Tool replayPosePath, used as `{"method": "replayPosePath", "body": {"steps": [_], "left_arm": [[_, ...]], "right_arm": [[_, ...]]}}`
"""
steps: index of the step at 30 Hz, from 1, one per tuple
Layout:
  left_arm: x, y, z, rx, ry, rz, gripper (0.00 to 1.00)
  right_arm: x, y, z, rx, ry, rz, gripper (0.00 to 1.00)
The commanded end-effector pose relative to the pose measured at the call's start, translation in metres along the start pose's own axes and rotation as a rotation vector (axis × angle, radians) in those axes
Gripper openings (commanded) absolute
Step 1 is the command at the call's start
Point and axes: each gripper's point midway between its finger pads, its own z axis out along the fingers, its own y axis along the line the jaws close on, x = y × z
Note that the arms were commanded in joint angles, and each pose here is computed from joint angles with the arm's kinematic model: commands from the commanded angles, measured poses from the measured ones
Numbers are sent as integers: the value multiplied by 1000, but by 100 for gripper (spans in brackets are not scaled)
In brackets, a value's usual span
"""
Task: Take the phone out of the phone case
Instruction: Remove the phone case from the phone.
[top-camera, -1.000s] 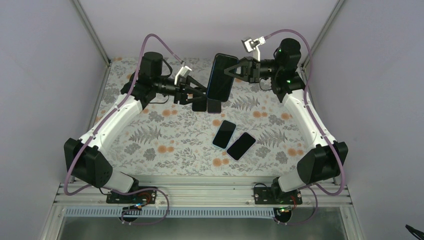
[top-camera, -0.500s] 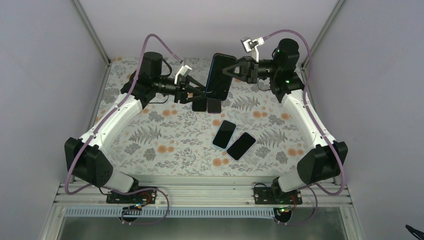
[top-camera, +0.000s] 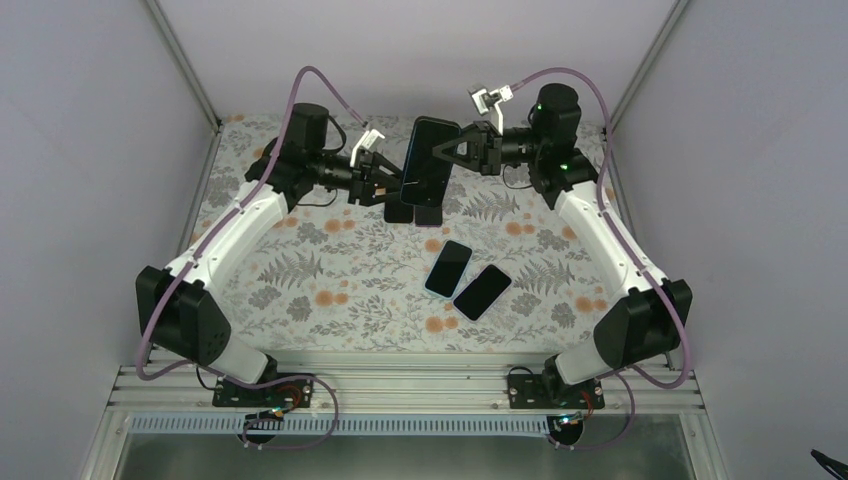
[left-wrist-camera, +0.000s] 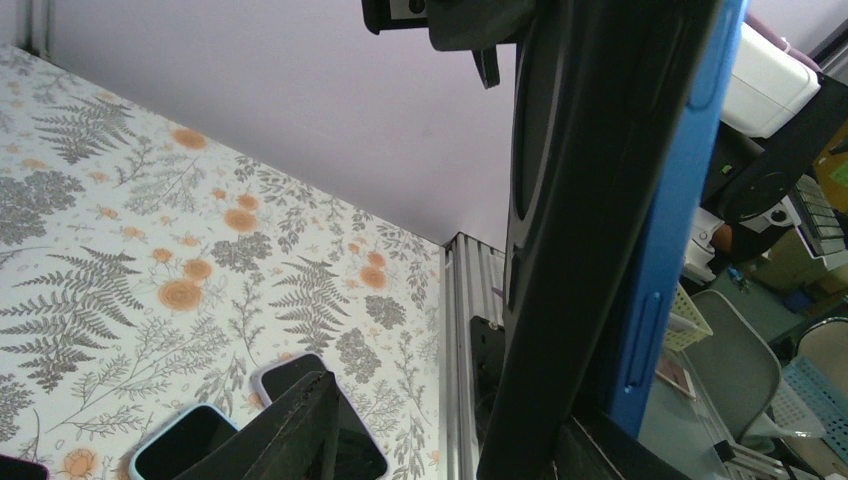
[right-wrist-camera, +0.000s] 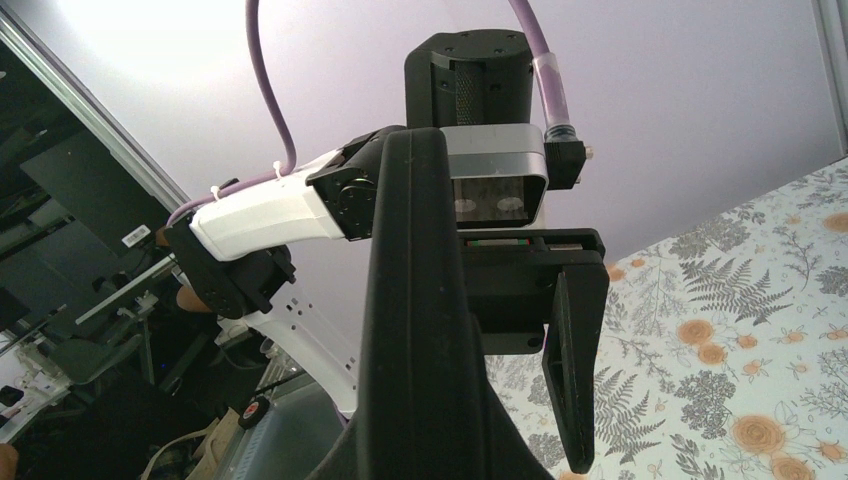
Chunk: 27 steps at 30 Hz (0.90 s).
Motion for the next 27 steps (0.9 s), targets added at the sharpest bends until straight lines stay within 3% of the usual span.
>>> {"method": "replayPosePath", "body": {"steps": [1,15,27], "left_arm": [[-31,21,-4,-112,-52,99,46],[-59,-1,-4,-54,-89,175,43],[-43,-11,5,29,-84,112,19]], "right_arm": [[48,59,25,-322,201,110,4],[80,44,37,-329,225,192,4],[82,41,47,-350,246,213,4]]}}
